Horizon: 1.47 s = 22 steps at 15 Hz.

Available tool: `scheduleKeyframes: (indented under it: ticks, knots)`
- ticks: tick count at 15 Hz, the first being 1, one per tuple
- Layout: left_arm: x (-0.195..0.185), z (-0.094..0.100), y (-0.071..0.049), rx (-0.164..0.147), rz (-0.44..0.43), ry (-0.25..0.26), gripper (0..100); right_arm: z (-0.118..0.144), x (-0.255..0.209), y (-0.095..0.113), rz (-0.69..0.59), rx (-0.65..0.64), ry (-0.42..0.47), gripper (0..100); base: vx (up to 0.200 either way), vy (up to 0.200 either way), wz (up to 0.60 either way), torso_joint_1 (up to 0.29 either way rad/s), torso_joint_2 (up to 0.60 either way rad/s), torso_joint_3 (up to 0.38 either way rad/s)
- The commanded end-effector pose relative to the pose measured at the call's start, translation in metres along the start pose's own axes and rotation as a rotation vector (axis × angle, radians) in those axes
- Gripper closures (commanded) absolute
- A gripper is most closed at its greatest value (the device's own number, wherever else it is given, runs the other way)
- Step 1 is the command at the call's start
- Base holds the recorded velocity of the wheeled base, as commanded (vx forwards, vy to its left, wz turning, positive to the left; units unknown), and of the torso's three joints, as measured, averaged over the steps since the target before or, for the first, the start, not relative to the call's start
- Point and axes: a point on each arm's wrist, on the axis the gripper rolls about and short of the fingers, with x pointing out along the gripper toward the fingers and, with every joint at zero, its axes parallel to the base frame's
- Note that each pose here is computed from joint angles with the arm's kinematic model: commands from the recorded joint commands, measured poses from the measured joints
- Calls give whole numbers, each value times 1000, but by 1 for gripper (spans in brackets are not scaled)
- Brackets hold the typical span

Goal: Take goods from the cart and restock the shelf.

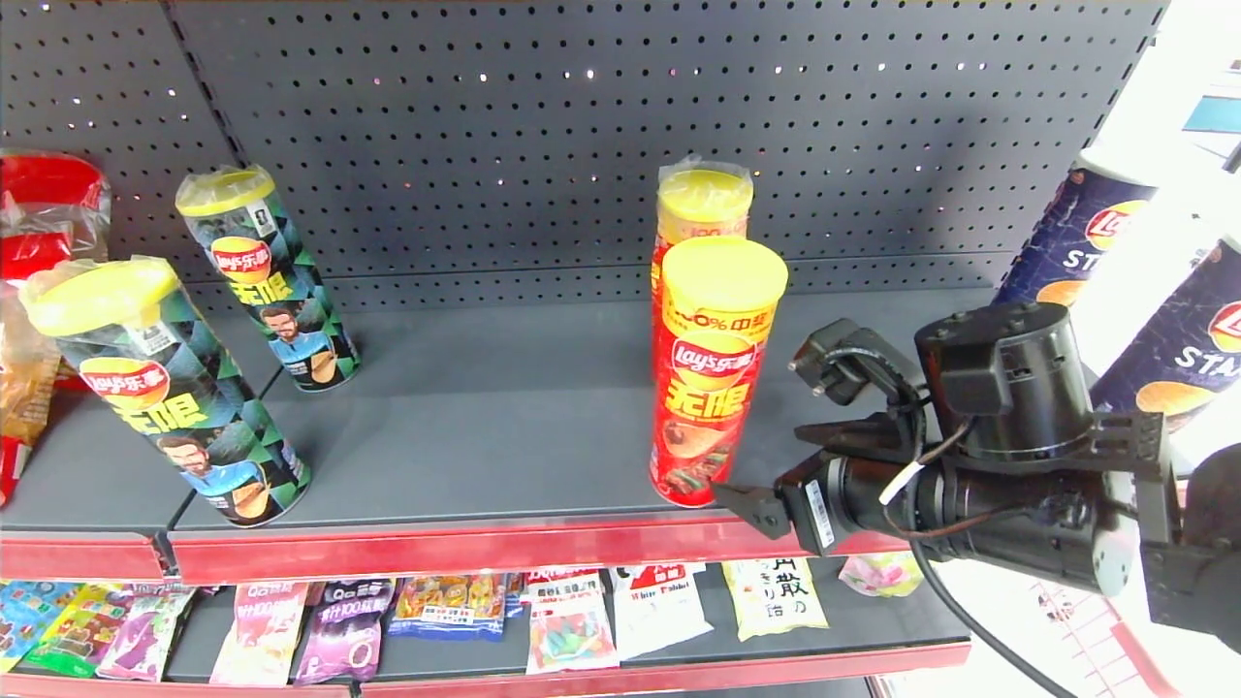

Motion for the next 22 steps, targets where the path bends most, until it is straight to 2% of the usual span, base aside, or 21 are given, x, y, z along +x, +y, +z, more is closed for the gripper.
scheduleKeyframes:
  ticks: [1, 6, 10, 12, 14, 22]
  knots:
    - [0, 0, 0, 0, 0, 2, 0, 1, 2, -2, -9, 5, 1, 0, 0, 0, 0, 0, 0, 0]
    - [0, 0, 0, 0, 0, 2, 0, -1, 2, -7, -25, 13, 7, 0, 0, 0, 0, 0, 0, 0]
    - [0, 0, 0, 0, 0, 2, 0, 2, -1, -24, -81, 36, -6, 0, 0, 0, 0, 0, 0, 0]
    - [0, 0, 0, 0, 0, 0, 0, 0, 1, -33, -130, 7, 8, 0, 0, 0, 0, 0, 0, 0]
    - [0, 0, 0, 0, 0, 0, 0, -1, 7, -33, -156, 3, 22, 0, 0, 0, 0, 0, 0, 0]
    - [0, 0, 0, 0, 0, 2, 0, 4, 16, -22, -126, -15, 20, 0, 0, 0, 0, 0, 0, 0]
